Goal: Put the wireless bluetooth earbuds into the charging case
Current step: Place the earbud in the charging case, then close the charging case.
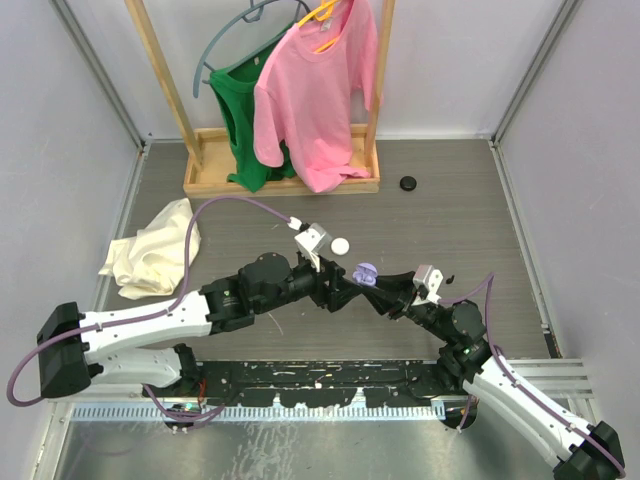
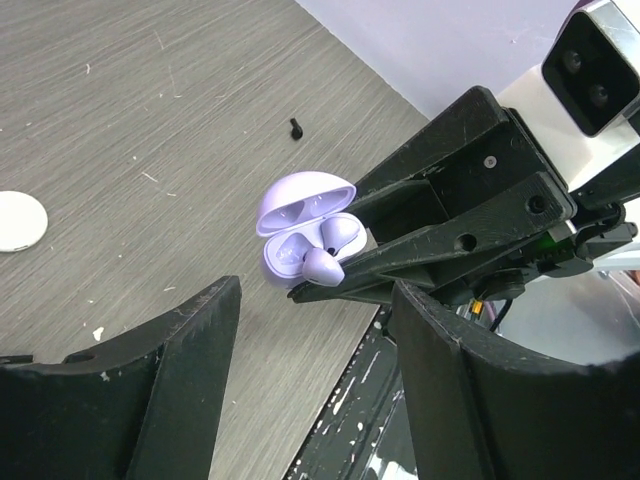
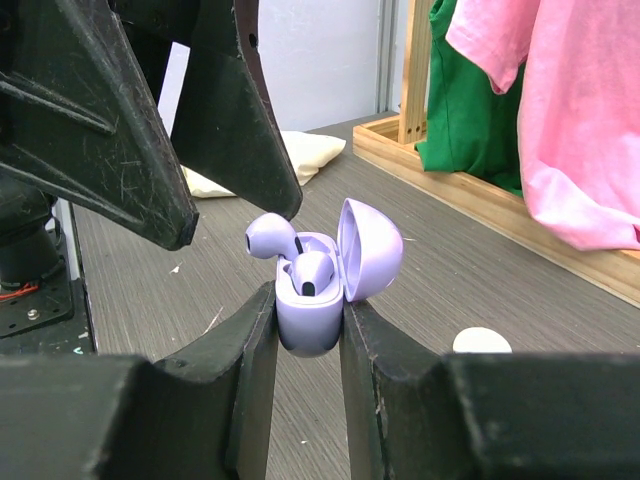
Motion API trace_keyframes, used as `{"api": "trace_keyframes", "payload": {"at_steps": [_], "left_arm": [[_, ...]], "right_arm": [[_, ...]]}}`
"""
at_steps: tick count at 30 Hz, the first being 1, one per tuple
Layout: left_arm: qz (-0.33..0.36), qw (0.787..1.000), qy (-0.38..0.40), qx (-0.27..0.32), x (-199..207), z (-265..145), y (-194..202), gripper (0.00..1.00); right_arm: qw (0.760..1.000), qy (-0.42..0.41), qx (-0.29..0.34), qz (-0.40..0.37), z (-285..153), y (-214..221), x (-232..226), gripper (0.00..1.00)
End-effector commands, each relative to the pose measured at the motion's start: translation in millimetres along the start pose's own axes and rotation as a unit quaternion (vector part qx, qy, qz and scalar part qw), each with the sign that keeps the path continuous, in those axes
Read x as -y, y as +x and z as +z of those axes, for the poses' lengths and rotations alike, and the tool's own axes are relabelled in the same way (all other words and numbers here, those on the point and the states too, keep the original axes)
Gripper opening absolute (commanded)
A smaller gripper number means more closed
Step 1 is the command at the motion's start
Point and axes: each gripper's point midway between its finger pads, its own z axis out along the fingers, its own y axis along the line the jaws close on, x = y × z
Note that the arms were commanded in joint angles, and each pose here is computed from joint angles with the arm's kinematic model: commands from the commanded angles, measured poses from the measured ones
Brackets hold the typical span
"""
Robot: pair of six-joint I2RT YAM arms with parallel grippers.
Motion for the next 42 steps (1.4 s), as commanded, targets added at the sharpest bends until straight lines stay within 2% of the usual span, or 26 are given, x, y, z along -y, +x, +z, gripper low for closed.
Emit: {"api": "trace_keyframes", "payload": {"at_steps": [1,11,28,34,42], "left_arm": [[0.014,0.999,-0.007,0.035,8.9,6.0,-27.2,0.64],[0.011,0.997,-0.068,0.027,-13.6,9.7,-21.2,0.63],[-0.011,0.994,-0.105,0.02,-39.0,3.8,-17.8,0.64],[-0.022,0.996,-0.089,0.015,-40.1,-3.0,-22.1,0.66],[-0.081,0.997,-0.018,0.003,-29.6,-15.2,-30.7,0.8]], "right_arm": [[1.0,0.003,0.022,-0.008,1.7,-10.2,1.2,0.01],[1.0,0.002,0.024,-0.008,1.4,-11.3,0.7,0.01],[1.0,0.001,0.024,-0.008,1.2,-11.3,0.2,0.01],[1.0,-0.003,0.021,-0.007,1.9,-10.1,-1.0,0.01],[0.999,-0.033,0.008,0.0,5.5,-6.0,-10.3,0.01]]}}
